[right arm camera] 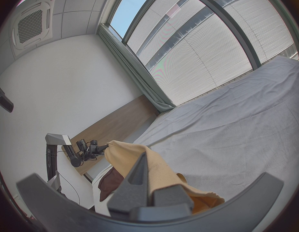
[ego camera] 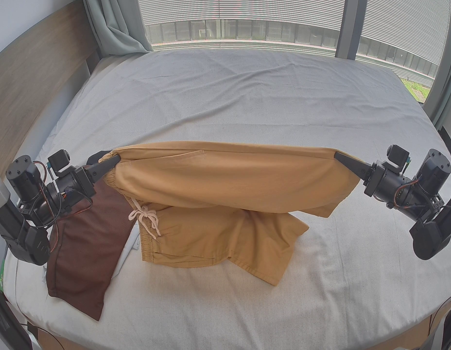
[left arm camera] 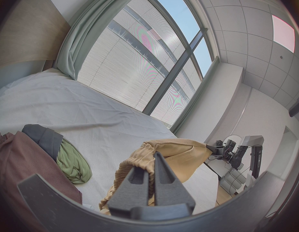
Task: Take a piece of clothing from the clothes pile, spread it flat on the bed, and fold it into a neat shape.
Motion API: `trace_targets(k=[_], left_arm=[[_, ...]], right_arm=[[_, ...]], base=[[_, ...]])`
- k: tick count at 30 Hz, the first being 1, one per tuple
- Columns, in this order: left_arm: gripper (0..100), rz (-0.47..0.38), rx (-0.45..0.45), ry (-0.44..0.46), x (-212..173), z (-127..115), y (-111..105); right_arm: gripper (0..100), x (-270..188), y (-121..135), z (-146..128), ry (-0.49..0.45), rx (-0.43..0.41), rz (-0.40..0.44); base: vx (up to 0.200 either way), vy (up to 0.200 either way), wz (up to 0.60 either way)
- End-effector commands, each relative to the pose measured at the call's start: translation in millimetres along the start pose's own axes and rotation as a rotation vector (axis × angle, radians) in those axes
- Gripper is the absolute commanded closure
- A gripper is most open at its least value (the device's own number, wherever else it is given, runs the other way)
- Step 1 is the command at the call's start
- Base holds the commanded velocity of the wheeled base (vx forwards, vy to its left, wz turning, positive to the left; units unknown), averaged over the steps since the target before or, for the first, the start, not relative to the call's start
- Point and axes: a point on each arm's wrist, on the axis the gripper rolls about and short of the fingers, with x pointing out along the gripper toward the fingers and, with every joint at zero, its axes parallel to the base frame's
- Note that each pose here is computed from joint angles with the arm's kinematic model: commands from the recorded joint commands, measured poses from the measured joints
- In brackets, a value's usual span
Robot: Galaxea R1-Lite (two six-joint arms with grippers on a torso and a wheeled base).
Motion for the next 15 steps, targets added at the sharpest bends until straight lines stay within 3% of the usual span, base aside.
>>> trace_targets(k=[1,15], left_arm=[[100,0.001,-0.001,0.001,0.3,-0.5,0.8],[100,0.025,-0.001,-0.006,1.5,-1.7,7.9]], right_arm=[[100,0.6,-0.3,-0.5,0.001,0.0,0.001],[100,7.2,3.8,-3.3,0.009,-0.001,0.025]], base=[[0.0,0.0,0.0],[0.0,0.0,0.0]])
